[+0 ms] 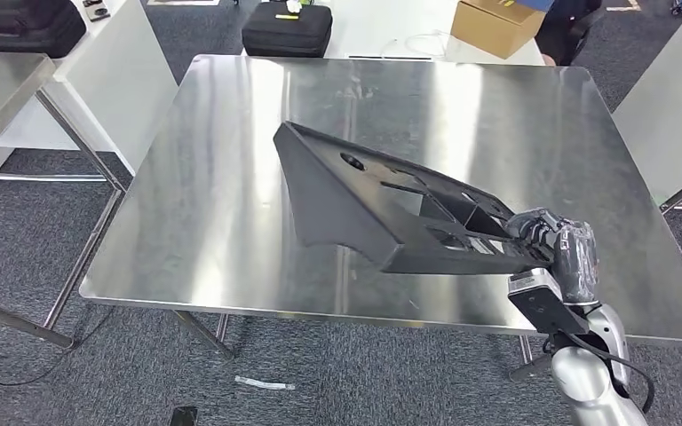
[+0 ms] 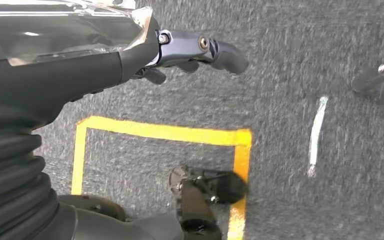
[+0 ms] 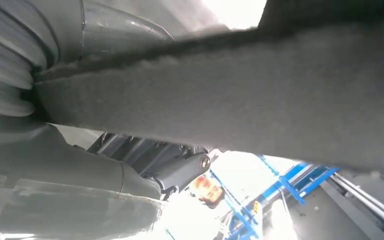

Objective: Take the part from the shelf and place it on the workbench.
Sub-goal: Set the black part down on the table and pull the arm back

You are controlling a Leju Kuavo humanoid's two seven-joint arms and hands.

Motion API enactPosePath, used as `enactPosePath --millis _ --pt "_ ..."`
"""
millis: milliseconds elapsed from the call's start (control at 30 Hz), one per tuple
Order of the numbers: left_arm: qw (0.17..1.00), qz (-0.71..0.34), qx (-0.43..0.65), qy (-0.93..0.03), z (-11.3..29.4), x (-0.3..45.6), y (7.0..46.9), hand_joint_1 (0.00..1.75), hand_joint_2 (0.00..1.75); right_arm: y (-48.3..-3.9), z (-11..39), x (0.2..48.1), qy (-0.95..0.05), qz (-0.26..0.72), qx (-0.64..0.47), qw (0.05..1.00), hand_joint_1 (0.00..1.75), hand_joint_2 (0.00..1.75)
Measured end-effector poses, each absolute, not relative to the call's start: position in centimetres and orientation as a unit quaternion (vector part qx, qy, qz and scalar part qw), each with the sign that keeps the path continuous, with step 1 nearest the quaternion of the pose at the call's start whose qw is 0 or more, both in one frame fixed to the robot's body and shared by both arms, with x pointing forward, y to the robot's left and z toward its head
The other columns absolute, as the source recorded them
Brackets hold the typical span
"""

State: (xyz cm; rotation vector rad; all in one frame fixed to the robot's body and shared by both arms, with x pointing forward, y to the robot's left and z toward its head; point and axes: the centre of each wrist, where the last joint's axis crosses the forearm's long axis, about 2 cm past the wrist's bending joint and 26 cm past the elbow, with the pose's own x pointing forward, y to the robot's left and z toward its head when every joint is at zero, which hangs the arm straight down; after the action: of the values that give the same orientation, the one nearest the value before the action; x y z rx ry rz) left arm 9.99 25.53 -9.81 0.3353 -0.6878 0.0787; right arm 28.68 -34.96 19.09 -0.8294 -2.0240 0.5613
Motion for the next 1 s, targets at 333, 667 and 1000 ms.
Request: enactPosePath --millis 333,667,1000 --pt "0.927 0.037 0.162 -0.337 -9.81 9.98 25.38 0.0 1.75 -35.13 18.51 28.39 -0.804 0.23 -0.332 0.437 1.75 1.75" --pt "0.925 0.035 0.159 -0.342 -9.7 10.45 25.25 0.0 1.75 -35.26 19.28 28.98 -0.808 0.226 -0.336 0.428 1.75 1.75" --pt "0.924 0.033 0.158 -0.346 -9.65 10.64 25.27 0.0 1.75 -35.28 19.22 28.94 -0.808 0.226 -0.336 0.429 1.75 1.75"
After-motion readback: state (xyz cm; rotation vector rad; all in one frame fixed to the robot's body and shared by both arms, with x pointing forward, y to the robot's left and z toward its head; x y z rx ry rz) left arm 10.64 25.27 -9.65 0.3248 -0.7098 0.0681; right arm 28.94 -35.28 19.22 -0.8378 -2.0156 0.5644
